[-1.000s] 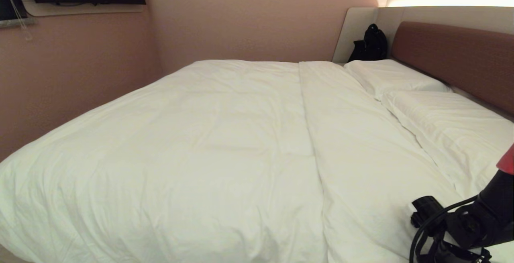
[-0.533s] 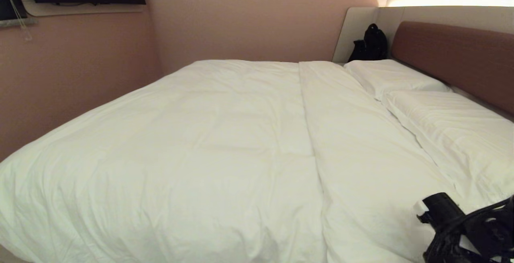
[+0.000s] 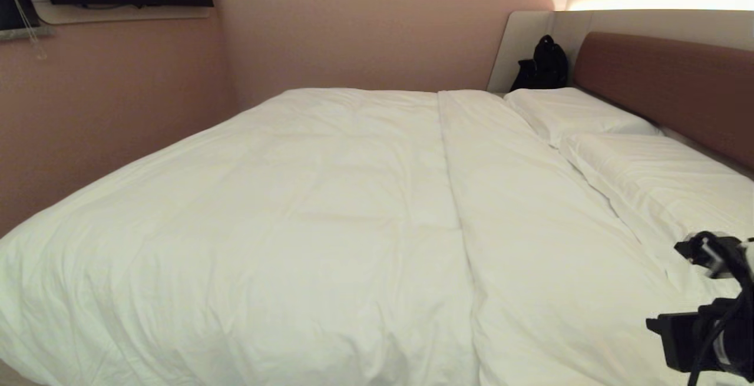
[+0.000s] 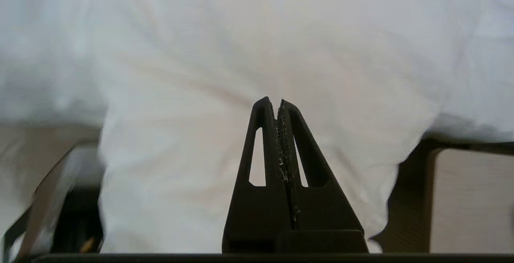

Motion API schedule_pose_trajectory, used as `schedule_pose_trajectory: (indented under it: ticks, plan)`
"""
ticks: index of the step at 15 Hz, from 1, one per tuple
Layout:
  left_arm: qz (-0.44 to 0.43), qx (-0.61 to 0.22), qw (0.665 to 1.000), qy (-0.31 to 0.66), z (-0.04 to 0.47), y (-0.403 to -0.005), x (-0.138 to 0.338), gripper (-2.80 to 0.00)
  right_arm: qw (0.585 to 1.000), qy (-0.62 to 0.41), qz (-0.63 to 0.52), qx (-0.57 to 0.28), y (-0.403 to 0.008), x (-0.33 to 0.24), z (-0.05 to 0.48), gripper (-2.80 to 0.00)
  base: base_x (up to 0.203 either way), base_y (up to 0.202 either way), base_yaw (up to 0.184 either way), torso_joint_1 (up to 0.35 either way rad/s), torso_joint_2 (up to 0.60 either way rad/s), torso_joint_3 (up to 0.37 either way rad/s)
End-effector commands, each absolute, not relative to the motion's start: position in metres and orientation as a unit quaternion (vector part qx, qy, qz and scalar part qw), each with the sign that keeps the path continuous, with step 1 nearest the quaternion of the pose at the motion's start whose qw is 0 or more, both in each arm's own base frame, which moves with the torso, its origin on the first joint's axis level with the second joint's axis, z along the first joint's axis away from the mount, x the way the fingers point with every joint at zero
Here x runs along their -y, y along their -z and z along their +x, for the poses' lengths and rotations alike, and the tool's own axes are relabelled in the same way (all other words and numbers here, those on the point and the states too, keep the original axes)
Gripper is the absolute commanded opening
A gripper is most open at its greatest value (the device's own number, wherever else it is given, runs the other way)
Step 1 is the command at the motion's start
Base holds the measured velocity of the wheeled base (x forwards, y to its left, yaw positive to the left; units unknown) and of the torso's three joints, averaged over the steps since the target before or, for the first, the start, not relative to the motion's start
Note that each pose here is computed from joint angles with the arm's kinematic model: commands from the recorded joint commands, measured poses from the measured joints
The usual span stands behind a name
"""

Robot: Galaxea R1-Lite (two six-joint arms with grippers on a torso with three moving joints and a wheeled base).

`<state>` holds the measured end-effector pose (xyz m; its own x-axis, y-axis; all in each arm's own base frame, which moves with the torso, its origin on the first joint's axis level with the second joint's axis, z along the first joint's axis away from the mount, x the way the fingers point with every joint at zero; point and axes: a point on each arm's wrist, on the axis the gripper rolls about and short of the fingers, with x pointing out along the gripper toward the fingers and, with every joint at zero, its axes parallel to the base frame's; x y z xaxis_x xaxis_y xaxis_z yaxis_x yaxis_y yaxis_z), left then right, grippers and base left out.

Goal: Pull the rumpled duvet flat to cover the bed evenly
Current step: Flatten the corners of the folded blanket

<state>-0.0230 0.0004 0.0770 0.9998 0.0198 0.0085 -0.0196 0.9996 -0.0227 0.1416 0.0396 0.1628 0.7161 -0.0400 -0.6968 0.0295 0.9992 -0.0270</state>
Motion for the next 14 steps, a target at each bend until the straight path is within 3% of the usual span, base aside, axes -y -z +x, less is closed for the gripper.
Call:
schedule_pose_trajectory:
  ticks: [1, 10, 14]
  plan:
    - [-0.012, 0.005, 1.0, -0.01, -0.023, -0.077, 0.0, -2.8, 0.829, -0.063, -0.001, -0.556, -0.148, -0.03, 0.09, -2.8, 0.0, 0.0, 0.0, 0.0, 0.0, 0.0]
    - [-0.012, 0.005, 1.0, -0.01, -0.023, -0.077, 0.0, -2.8, 0.786, -0.086, -0.039, -0.611, -0.119, -0.032, 0.077, -2.8, 0.0, 0.0, 0.0, 0.0, 0.0, 0.0]
    - [-0.012, 0.005, 1.0, -0.01, -0.023, -0.077, 0.0, -2.8, 0.773, -0.09, -0.054, -0.626, -0.109, -0.041, 0.096, -2.8, 0.0, 0.0, 0.0, 0.0, 0.0, 0.0]
